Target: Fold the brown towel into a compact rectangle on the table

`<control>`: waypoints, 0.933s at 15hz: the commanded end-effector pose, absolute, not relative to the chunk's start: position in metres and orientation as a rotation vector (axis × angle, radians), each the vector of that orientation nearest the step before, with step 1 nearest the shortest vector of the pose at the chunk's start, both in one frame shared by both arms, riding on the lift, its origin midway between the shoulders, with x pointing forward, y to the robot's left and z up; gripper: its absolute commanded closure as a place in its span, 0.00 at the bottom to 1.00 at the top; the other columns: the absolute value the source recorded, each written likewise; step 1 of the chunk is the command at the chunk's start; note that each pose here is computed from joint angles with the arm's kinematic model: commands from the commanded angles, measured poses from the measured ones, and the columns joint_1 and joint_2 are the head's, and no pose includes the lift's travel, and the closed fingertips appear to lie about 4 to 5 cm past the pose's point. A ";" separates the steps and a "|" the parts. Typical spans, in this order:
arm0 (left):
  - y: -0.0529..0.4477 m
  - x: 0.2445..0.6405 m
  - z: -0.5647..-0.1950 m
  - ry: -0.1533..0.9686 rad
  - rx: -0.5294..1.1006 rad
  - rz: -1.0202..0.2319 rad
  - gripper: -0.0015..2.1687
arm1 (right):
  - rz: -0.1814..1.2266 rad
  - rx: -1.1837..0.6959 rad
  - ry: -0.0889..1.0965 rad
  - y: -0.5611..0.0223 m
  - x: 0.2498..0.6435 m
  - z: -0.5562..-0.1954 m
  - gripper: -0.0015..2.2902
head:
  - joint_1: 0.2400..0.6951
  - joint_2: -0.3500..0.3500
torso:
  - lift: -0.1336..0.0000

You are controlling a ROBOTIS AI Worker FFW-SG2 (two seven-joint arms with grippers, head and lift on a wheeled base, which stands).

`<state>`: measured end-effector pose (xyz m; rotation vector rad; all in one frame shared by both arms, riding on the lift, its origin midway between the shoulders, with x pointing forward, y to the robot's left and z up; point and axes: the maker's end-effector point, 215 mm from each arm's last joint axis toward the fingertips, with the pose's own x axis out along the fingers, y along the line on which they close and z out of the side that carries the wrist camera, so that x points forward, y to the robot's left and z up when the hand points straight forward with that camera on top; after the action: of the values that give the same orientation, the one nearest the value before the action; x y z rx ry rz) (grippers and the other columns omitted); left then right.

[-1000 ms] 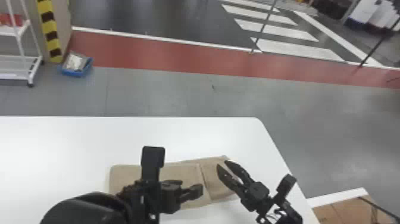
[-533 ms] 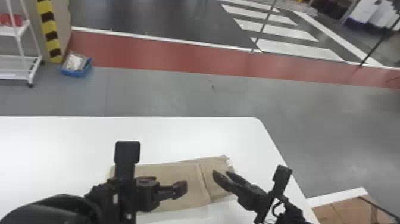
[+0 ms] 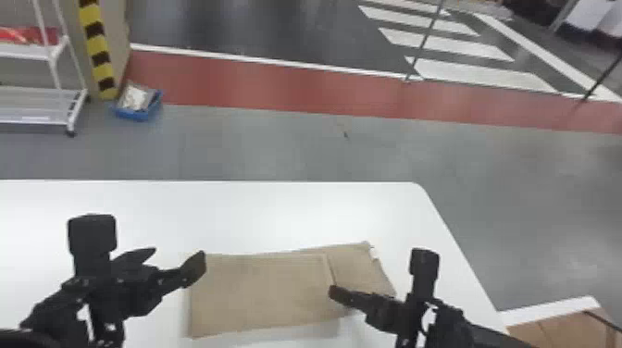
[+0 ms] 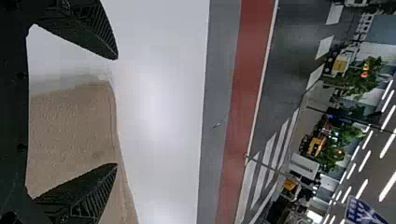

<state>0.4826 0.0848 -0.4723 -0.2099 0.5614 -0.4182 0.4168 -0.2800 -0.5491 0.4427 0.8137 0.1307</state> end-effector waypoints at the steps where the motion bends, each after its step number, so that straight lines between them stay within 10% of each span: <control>1: 0.109 0.485 -0.473 0.536 -0.217 -0.390 0.04 | 0.130 0.402 0.805 -0.272 0.427 -0.546 0.19 | 1.00 0.14 | 1.00; 14: 0.118 0.485 -0.477 0.528 -0.253 -0.390 0.04 | 0.088 0.389 0.927 -0.280 0.447 -0.574 0.27 | 1.00 0.23 | 1.00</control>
<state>0.4849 0.1199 -0.4775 -0.2468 0.5284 -0.3854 0.4454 -0.2796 -0.5713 0.3829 0.9197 0.0879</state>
